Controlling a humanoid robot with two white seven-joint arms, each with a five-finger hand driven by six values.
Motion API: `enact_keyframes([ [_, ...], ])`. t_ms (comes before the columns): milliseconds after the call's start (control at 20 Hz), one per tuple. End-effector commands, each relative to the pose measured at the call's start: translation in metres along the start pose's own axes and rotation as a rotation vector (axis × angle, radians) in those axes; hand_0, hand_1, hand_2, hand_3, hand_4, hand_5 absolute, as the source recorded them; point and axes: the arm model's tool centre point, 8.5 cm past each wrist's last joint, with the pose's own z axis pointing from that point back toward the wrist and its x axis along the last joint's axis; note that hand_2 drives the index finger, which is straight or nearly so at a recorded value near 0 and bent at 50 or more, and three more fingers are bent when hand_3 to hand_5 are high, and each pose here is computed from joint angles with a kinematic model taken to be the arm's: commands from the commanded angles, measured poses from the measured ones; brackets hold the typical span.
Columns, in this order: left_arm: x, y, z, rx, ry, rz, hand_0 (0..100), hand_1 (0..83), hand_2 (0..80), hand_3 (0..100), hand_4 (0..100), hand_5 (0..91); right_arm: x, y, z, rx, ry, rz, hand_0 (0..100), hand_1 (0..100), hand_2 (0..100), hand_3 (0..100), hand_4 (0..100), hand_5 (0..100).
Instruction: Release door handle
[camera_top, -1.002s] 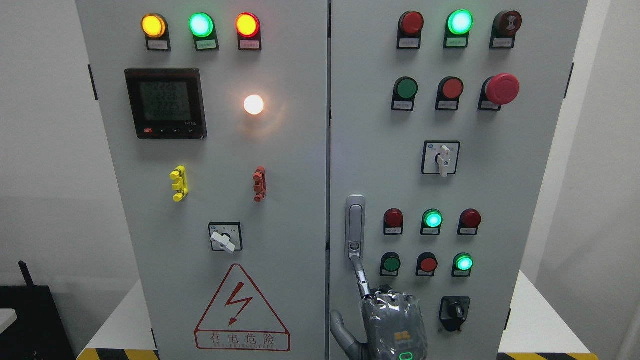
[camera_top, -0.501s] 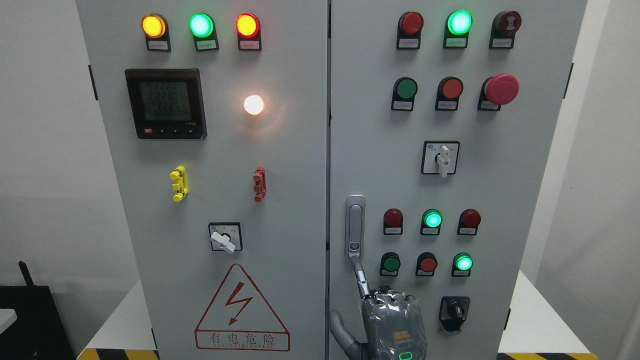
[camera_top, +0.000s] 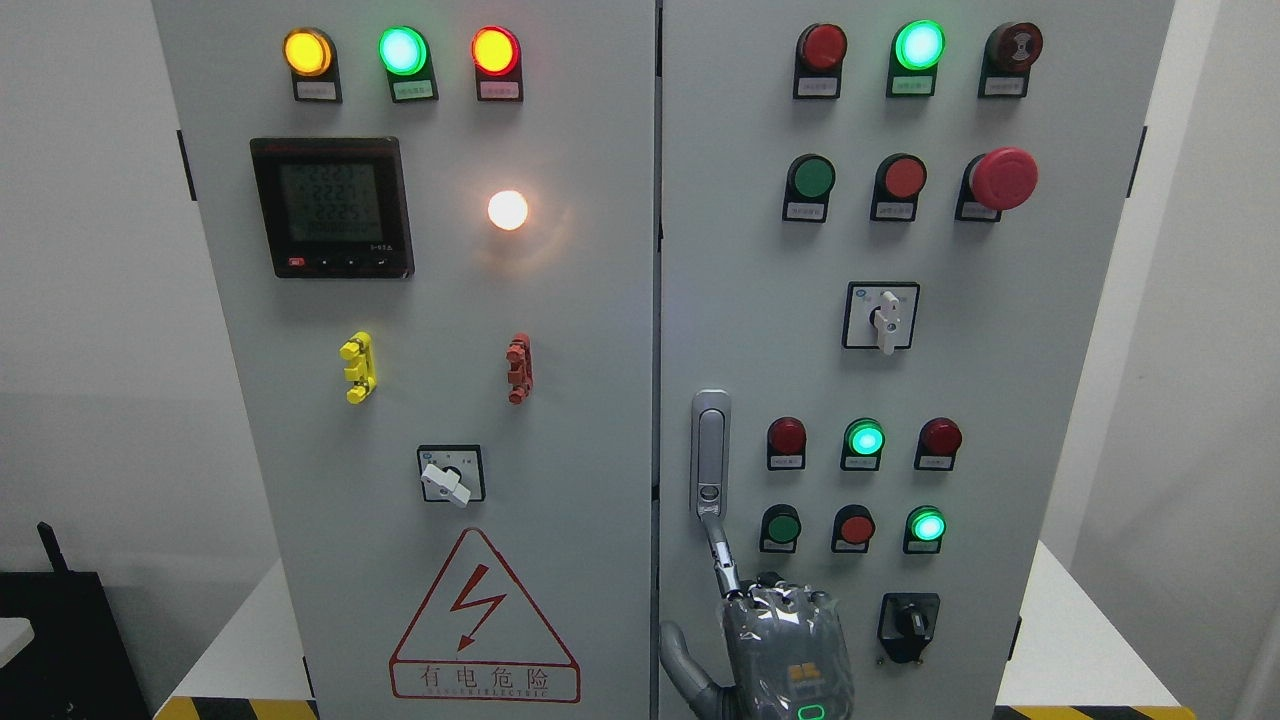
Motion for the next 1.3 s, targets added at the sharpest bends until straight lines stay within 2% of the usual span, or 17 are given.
enact_keyframes([
  [0,-0.0022,-0.0002,0.0003,-0.001,0.008,0.001,12,38.9,0.0,0,0,0.0,0.0003,0.0003,0.0005,0.003,0.001,-0.002,40,18,0,100,89,99],
  [1253,-0.0022,-0.0002,0.0003,-0.001,0.008,0.001,12,38.9,0.0,0,0,0.0,0.0007,0.0019,0.0009,0.024,0.002,-0.003,40,19,0,100,91,99],
])
